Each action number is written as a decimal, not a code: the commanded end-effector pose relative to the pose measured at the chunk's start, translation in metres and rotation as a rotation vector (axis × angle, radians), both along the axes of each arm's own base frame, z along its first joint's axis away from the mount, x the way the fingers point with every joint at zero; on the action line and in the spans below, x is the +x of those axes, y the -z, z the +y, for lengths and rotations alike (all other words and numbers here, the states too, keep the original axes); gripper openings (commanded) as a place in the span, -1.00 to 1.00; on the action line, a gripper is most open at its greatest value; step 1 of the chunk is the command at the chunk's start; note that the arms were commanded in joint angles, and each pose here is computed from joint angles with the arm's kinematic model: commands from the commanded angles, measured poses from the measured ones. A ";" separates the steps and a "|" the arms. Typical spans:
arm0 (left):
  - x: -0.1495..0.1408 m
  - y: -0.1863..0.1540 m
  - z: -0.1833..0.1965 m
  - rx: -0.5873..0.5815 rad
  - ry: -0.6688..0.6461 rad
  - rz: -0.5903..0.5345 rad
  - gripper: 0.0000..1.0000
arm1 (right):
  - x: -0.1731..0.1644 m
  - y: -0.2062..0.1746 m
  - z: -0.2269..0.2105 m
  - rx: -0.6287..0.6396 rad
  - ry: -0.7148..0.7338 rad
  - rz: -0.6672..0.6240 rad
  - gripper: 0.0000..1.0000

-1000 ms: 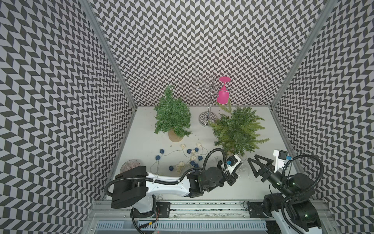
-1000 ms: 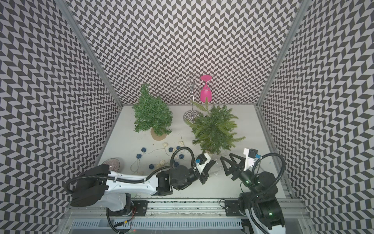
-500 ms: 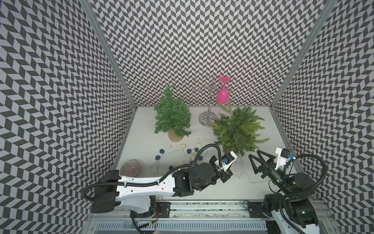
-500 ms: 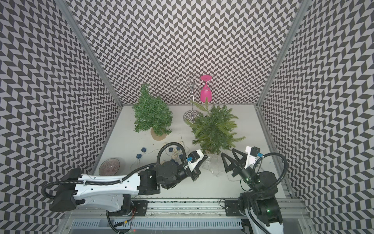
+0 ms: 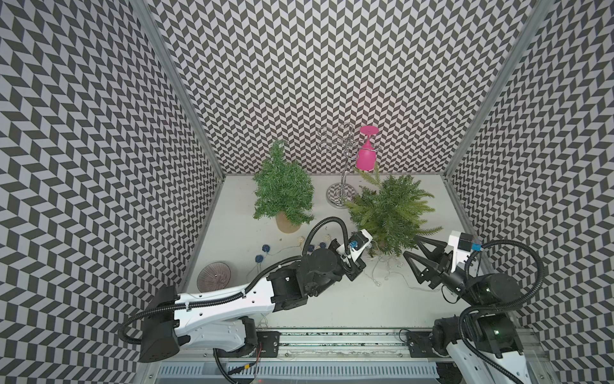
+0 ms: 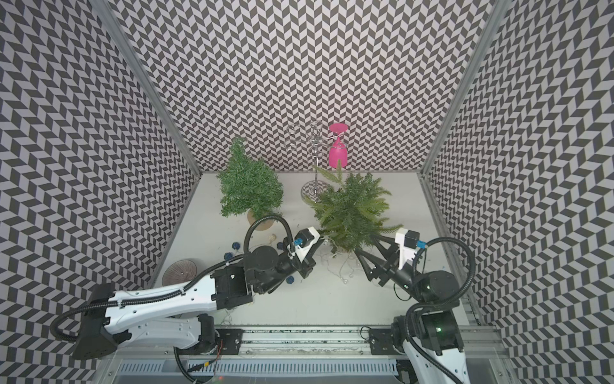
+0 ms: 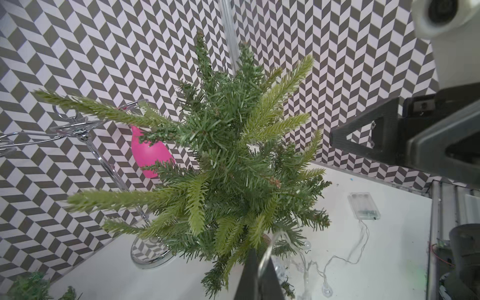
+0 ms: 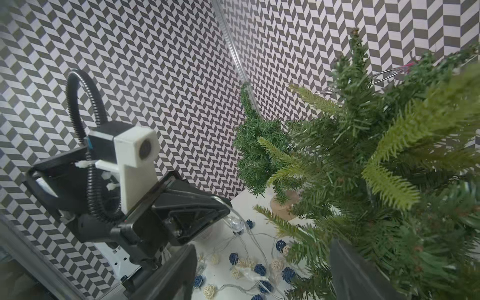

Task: Wrap string light around the christmas tree
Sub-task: Pick up the light string from the center of the board.

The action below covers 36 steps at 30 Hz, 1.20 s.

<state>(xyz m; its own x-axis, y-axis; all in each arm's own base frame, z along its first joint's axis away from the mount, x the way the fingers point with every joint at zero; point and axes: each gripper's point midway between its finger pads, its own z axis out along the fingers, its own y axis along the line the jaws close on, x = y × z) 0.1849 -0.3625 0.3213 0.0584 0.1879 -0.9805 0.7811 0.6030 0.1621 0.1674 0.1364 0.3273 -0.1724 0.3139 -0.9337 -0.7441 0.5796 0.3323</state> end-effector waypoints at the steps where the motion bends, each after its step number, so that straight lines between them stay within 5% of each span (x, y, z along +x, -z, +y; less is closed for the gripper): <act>1: -0.001 -0.022 -0.005 0.004 0.048 -0.040 -1.00 | 0.003 -0.013 0.007 -0.034 -0.045 -0.033 0.66; 7: 0.007 -0.037 0.000 -0.013 0.047 -0.069 -1.00 | 0.019 -0.002 0.050 -0.057 -0.123 -0.022 0.65; 11: 0.015 -0.041 0.005 0.002 0.043 -0.077 -1.00 | 0.025 0.020 0.091 -0.220 -0.059 0.033 0.65; 18: 0.015 -0.057 0.023 -0.037 0.055 -0.097 -1.00 | 0.039 0.043 0.073 -0.208 0.109 0.059 0.56; 31: 0.006 -0.100 0.041 -0.125 0.062 -0.134 -1.00 | 0.022 0.052 0.066 -0.149 0.066 0.018 -0.36; 36: 0.006 -0.104 0.044 -0.134 0.052 -0.134 -1.00 | 0.022 0.042 0.060 -0.136 0.089 0.009 -0.47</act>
<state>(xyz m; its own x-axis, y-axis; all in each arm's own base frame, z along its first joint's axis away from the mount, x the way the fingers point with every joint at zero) 0.1914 -0.3250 0.4103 0.1862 0.0760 -0.9796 0.7959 0.5728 0.1958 0.1900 0.2012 0.2590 -0.2224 0.1449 -0.9641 -0.6810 0.6846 0.2600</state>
